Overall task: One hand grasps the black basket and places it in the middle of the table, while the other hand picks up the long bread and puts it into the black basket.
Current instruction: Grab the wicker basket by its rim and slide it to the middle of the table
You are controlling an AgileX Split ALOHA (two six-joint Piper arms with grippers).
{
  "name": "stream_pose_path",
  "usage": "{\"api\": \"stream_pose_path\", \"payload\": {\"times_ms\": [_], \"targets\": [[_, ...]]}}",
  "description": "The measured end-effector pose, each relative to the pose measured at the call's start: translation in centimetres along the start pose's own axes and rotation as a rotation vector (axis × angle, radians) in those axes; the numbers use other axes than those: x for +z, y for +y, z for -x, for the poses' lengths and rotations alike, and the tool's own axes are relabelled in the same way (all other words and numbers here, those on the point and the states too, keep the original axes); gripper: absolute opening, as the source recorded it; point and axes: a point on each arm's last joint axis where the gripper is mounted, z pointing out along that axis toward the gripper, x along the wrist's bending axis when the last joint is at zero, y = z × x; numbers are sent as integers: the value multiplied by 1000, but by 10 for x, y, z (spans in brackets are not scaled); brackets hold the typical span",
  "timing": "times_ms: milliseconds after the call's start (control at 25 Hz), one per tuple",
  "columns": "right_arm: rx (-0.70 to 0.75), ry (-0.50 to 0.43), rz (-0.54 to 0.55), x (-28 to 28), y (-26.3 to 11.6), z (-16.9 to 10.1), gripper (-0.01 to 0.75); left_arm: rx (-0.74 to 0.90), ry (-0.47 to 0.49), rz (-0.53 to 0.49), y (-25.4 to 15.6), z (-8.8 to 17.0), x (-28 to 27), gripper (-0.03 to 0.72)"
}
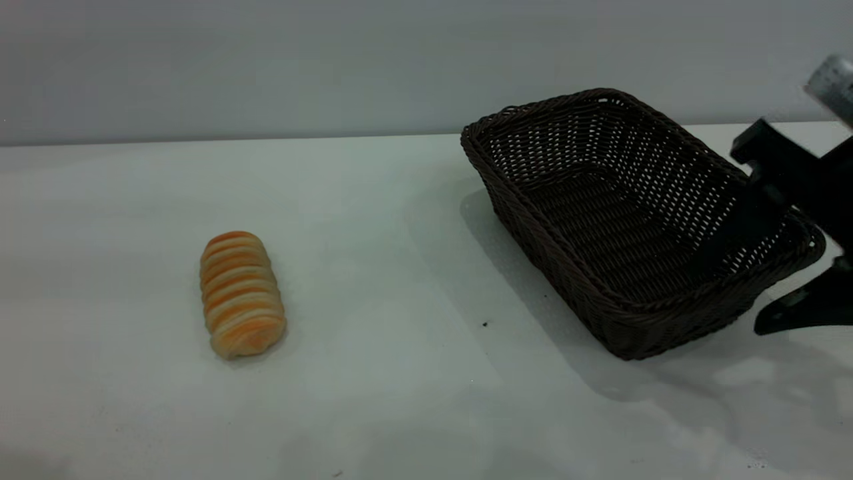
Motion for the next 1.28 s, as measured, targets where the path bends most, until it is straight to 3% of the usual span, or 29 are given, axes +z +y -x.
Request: {"api": "stream_pose_path", "payload": {"times_ms": [200, 480, 640, 720, 840, 880, 1160, 1280], "targets": [[155, -29, 71, 18, 12, 9, 587, 0, 0, 0, 0, 0, 0, 579], [275, -56, 64, 51, 29, 14, 563, 0, 0, 2, 0, 0, 0, 579], [457, -83, 50, 70, 28, 26, 451, 0, 0, 2, 0, 0, 0, 579], [512, -79, 55, 73, 29, 28, 344, 0, 0, 2, 0, 0, 0, 579], [523, -76, 68, 73, 31, 27, 124, 0, 1, 4, 0, 0, 0, 579], [521, -79, 71, 73, 32, 27, 95, 0, 1, 4, 0, 0, 0, 579], [497, -74, 65, 73, 31, 26, 96, 0, 1, 6, 1, 0, 0, 579], [407, -58, 44, 72, 33, 22, 96, 0, 1, 7, 1, 0, 0, 579]]}}
